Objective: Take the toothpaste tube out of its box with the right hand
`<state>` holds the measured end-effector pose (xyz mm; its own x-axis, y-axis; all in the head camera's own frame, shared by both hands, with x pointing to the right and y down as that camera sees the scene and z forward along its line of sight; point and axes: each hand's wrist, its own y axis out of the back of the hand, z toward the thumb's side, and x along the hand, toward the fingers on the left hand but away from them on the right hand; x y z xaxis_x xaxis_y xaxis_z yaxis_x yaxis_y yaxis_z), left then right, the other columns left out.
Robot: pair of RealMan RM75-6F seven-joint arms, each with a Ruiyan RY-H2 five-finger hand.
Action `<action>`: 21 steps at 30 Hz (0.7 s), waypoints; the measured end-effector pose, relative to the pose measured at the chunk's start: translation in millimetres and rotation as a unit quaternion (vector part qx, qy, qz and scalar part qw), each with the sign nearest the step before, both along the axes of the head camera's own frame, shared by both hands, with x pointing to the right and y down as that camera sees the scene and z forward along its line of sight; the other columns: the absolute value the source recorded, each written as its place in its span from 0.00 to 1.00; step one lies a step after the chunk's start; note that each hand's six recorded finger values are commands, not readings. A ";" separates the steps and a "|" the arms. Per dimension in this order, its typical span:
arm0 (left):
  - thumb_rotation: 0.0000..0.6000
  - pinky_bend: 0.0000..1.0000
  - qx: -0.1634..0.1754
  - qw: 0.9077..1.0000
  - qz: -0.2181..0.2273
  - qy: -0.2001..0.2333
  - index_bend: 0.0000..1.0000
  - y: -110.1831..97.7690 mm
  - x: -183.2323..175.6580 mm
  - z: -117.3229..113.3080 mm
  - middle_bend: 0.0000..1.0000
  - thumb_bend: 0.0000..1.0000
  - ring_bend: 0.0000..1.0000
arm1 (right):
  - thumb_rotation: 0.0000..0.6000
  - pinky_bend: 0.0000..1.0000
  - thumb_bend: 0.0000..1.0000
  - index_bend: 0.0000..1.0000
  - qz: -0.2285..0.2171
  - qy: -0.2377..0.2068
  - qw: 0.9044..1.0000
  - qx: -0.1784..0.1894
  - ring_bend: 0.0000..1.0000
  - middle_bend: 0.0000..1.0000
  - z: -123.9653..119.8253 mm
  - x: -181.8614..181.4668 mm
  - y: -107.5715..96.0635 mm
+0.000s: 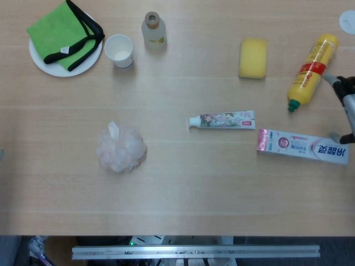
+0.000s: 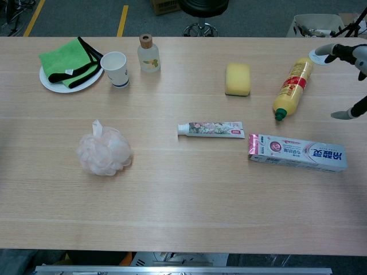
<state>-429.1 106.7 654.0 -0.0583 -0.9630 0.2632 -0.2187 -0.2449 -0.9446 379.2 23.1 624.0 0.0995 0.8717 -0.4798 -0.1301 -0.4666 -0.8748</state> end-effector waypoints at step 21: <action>1.00 0.16 0.016 0.999 0.023 0.026 0.14 -14.2 33.7 3.8 0.08 0.16 0.09 | 1.00 0.38 0.00 0.31 0.107 -0.060 0.979 0.160 0.22 0.33 -35.5 78.6 81.5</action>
<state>-395.4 92.5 657.8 -0.0016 -0.9723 0.2337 -0.2577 -0.2254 -0.9396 457.8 104.6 588.5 -0.0636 0.9827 -0.1737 0.0545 -0.1704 -0.9839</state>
